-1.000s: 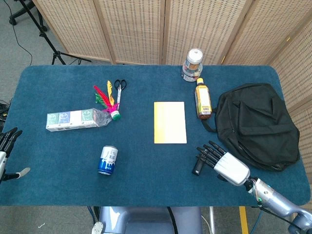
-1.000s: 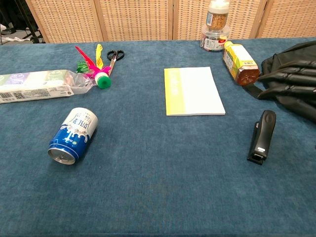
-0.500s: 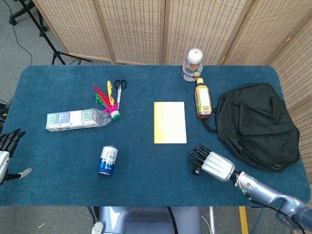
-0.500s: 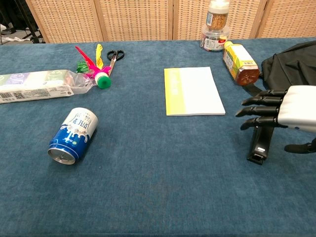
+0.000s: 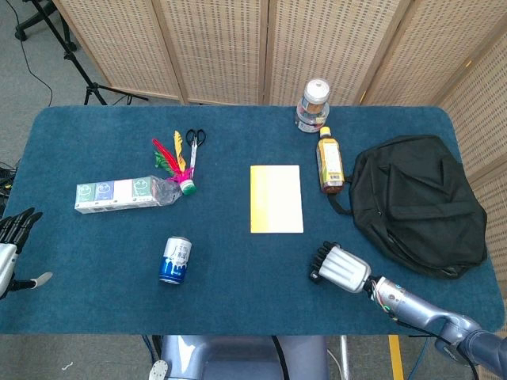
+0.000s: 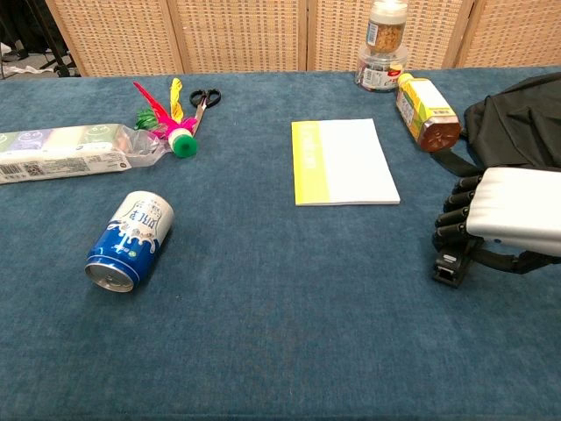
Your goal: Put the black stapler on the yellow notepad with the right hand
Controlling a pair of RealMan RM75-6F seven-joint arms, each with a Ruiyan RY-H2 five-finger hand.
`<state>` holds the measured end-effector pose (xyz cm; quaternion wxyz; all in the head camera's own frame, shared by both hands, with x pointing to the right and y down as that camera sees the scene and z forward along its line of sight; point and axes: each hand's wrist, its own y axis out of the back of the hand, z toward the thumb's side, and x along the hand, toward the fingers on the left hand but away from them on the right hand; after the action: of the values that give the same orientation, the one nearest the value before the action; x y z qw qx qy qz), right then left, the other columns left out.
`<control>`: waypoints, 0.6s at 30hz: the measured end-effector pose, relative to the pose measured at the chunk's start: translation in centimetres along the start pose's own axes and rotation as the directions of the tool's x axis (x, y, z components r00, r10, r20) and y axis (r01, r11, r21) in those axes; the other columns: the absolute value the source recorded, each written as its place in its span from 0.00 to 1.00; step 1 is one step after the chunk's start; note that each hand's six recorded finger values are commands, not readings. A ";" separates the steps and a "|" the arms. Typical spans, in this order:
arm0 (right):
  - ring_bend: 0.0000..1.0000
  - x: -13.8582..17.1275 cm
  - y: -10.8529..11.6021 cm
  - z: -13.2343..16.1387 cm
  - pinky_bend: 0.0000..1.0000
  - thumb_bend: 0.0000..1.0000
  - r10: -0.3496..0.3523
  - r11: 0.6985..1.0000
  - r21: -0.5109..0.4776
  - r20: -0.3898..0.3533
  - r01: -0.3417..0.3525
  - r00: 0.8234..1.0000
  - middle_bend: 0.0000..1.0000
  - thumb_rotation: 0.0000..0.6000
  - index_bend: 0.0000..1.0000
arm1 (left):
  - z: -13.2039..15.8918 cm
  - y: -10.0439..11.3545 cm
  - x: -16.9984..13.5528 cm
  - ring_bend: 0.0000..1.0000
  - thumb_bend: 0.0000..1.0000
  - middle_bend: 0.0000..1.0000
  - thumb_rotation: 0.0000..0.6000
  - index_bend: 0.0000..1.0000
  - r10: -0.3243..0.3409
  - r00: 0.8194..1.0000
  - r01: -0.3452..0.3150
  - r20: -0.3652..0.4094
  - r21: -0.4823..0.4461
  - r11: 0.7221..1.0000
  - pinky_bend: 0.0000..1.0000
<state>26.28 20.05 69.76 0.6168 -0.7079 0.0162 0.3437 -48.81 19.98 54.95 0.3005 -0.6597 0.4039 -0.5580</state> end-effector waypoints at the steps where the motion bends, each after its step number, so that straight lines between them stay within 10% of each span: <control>1: 0.43 0.0 0.2 0.0 0.38 0.77 -0.012 1.000 -0.001 0.002 0.012 1.000 0.51 1.00 0.56 | 0.0 0.0 0.0 0.00 0.00 0.00 1.00 0.00 0.000 1.000 0.000 -0.002 -0.001 1.000 0.00; 9: 0.43 -0.9 5.3 -2.9 0.38 0.82 -0.202 0.978 0.053 0.041 0.200 0.978 0.51 1.00 0.56 | -0.3 -0.2 0.5 0.00 0.00 0.00 1.00 0.00 -0.013 1.000 0.013 -0.016 -0.004 1.000 0.00; 18: 0.43 -6.8 9.0 -7.7 0.38 0.85 -0.196 0.981 0.033 0.163 0.194 0.967 0.51 1.00 0.56 | -0.5 -0.2 1.0 0.00 0.00 0.00 1.00 0.00 -0.020 0.999 0.020 -0.029 -0.008 1.000 0.00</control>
<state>20.69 8.39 65.47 0.6526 -0.6700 -0.1020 0.3388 -49.19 19.22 55.67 0.2865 -0.6568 0.4036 -0.5689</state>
